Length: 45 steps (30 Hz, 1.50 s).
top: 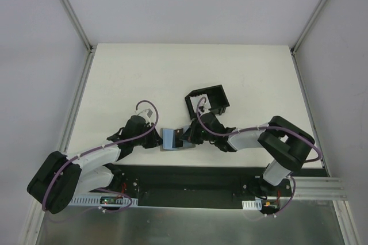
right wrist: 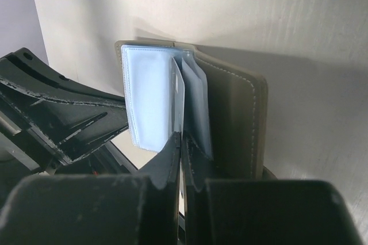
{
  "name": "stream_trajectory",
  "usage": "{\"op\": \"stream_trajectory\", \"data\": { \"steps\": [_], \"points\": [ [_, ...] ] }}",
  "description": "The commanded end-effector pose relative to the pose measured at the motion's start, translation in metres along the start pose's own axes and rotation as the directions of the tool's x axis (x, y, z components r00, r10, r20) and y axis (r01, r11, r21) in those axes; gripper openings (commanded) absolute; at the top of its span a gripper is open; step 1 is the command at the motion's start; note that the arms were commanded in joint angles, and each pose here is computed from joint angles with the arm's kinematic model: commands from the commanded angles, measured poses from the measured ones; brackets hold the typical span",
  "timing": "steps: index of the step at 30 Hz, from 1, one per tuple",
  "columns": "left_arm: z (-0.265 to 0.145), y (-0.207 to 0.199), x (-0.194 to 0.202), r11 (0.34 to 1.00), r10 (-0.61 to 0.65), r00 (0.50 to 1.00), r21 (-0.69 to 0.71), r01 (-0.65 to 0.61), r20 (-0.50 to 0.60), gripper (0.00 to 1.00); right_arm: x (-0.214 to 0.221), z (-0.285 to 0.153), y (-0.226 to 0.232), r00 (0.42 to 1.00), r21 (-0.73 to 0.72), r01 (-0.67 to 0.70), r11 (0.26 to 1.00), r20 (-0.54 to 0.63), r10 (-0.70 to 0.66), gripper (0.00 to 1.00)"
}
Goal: Put the credit cards into the card holder
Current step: Insert the credit card into the card holder.
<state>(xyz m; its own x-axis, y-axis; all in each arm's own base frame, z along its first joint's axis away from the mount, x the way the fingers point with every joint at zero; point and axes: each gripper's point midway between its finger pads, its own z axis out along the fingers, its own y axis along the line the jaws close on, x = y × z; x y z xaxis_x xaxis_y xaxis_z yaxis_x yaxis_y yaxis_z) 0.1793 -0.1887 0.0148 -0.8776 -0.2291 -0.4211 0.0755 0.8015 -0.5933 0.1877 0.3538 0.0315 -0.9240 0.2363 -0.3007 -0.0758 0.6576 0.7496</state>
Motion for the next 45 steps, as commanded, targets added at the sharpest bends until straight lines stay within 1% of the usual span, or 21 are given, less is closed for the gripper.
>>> {"op": "stream_trajectory", "data": {
  "steps": [1,4,7,11,14,20,24,27,29,31,33,34,36,37,39,42,45],
  "points": [
    [-0.002,0.03,0.02,0.992,-0.03,0.998,-0.126,0.023,-0.057,0.0,0.007,-0.008,-0.013,1.0,0.036,-0.025,0.999,0.006,0.024,0.0],
    [-0.003,0.032,0.018,0.99,-0.036,0.998,-0.138,0.03,-0.042,0.0,-0.001,-0.019,-0.017,0.999,0.083,-0.001,0.997,0.041,-0.003,0.0],
    [-0.003,0.033,0.018,0.989,-0.039,0.998,-0.145,0.033,-0.041,0.0,0.001,-0.021,-0.023,1.0,0.102,-0.001,0.995,0.018,-0.001,0.0],
    [-0.002,0.031,0.018,0.99,-0.021,0.998,-0.138,0.013,-0.058,0.0,0.013,-0.01,-0.015,0.998,0.068,0.0,0.998,-0.062,0.004,0.0],
    [-0.002,0.027,0.015,0.992,-0.01,0.998,-0.125,0.003,-0.058,0.0,0.018,0.0,-0.004,0.996,0.039,0.003,0.999,-0.094,0.0,0.0],
    [-0.001,0.028,0.014,0.991,-0.011,0.998,-0.132,0.003,-0.058,0.0,0.021,0.007,0.008,0.995,0.004,-0.01,1.0,-0.099,0.01,0.01],
    [0.0,0.028,0.013,0.99,-0.008,0.998,-0.138,0.0,-0.056,0.0,0.023,0.013,0.016,0.992,-0.024,-0.007,1.0,-0.13,0.004,0.0],
    [0.0,0.027,0.011,0.99,-0.004,0.998,-0.138,-0.004,-0.057,0.0,0.028,0.015,0.018,0.99,-0.014,0.012,1.0,-0.143,-0.014,0.01],
    [0.0,0.026,0.01,0.991,-0.006,0.999,-0.135,-0.002,-0.053,0.0,0.03,0.012,0.012,0.99,0.02,0.028,0.999,-0.141,-0.025,0.08],
    [0.0,0.025,0.01,0.991,-0.005,0.999,-0.133,-0.002,-0.053,0.0,0.025,0.007,0.01,0.993,0.041,0.037,0.998,-0.115,-0.032,0.16],
    [0.0,0.025,0.011,0.991,-0.005,0.998,-0.13,-0.003,-0.06,0.0,0.018,-0.002,0.007,0.993,0.095,0.082,0.992,-0.089,-0.073,0.2],
    [-0.001,0.024,0.011,0.992,-0.002,0.998,-0.128,-0.006,-0.062,0.0,0.012,-0.008,0.009,0.992,0.119,0.109,0.987,-0.07,-0.101,0.24],
    [-0.001,0.021,0.011,0.993,0.008,0.997,-0.114,-0.016,-0.071,0.0,0.008,-0.022,0.001,0.985,0.196,0.166,0.966,-0.073,-0.155,0.33],
    [-0.001,0.02,0.012,0.994,0.01,0.997,-0.106,-0.019,-0.077,0.0,0.007,-0.026,0.004,0.981,0.196,0.189,0.962,-0.073,-0.178,0.36],
    [-0.001,0.017,0.013,0.995,0.022,0.996,-0.091,-0.031,-0.092,0.0,-0.002,-0.031,0.001,0.977,0.242,0.214,0.946,-0.041,-0.21,0.43],
    [-0.001,0.013,0.013,0.997,0.037,0.994,-0.069,-0.044,-0.102,0.0,-0.002,-0.031,0.0,0.972,0.262,0.235,0.936,-0.065,-0.226,0.44],
    [-0.002,0.009,0.013,0.997,0.045,0.993,-0.051,-0.051,-0.11,0.0,0.005,-0.022,0.001,0.969,0.251,0.244,0.937,-0.111,-0.223,0.44]
  ]
}}
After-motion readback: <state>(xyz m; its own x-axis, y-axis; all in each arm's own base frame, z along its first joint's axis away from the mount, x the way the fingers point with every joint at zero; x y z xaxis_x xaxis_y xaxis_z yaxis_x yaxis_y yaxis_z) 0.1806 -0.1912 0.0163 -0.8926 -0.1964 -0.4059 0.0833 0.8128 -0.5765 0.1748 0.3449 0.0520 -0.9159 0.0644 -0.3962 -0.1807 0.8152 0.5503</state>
